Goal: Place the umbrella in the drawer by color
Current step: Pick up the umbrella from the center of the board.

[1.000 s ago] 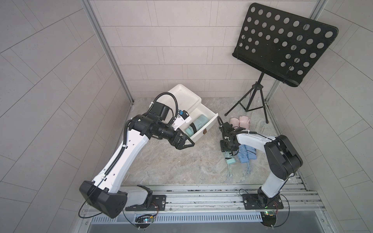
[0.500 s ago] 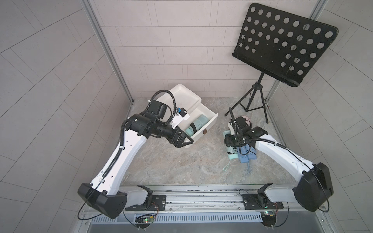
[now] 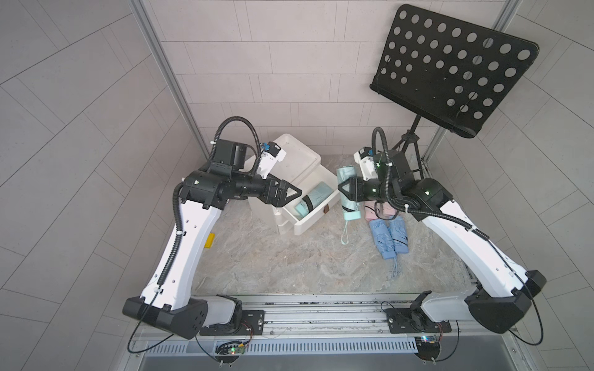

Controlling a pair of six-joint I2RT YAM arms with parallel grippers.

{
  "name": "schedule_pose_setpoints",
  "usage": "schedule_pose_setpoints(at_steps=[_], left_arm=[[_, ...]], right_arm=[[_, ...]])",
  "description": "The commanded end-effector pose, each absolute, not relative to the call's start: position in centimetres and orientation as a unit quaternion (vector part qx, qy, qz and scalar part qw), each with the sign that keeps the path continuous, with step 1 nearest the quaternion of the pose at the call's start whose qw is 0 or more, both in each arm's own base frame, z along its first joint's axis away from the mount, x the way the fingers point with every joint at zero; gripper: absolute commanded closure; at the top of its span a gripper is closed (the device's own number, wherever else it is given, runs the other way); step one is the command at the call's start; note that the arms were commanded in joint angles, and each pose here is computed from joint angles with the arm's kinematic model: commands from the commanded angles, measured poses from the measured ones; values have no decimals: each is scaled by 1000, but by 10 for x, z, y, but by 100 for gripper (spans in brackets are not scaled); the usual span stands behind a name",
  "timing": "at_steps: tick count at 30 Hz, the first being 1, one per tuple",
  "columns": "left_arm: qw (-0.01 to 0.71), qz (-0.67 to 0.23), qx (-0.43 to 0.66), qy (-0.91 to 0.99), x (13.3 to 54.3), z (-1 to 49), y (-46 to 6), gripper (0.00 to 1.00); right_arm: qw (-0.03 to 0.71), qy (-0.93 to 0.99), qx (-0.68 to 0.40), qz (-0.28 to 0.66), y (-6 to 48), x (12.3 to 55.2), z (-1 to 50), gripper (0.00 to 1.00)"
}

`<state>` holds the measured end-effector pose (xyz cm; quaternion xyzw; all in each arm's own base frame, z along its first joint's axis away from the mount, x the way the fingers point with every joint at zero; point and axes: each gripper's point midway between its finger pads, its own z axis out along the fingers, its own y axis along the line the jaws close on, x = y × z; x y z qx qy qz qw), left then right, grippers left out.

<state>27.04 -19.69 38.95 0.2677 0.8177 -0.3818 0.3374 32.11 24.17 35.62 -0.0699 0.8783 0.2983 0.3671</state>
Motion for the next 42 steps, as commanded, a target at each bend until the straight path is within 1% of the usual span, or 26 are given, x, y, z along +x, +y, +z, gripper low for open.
schedule_pose_setpoints(at_steps=[1,5,10,18,30,32,34,35,36,37,39,42], left_arm=[[347,-405,243,811,286,395,-203,0],[337,-406,236,816,293,382,-205,0],[355,-403,227,812,292,376,-202,0],[362,-387,216,820,298,366,-198,0],[383,-390,198,814,313,370,-199,0],[384,-390,196,814,314,369,-199,1],[382,-389,195,815,315,367,-199,7],[383,-388,196,815,315,366,-199,14],[383,-387,195,816,315,364,-199,25],[385,-385,196,816,315,364,-199,34],[387,-382,194,816,316,362,-197,48],[388,-379,193,818,317,360,-197,56]], right_arm=[[375,846,-74,372,282,335,386,53],[372,831,-82,405,318,346,401,53],[363,811,-75,452,349,358,413,52],[351,787,-75,502,377,362,435,52],[335,785,-86,514,406,358,427,52],[333,785,-87,516,409,358,426,52],[333,784,-85,517,410,359,426,52],[332,784,-85,517,411,358,425,52],[332,784,-85,518,411,358,425,52],[332,784,-85,518,411,359,425,52],[331,783,-85,520,412,357,426,52],[330,782,-87,521,413,356,427,50]])
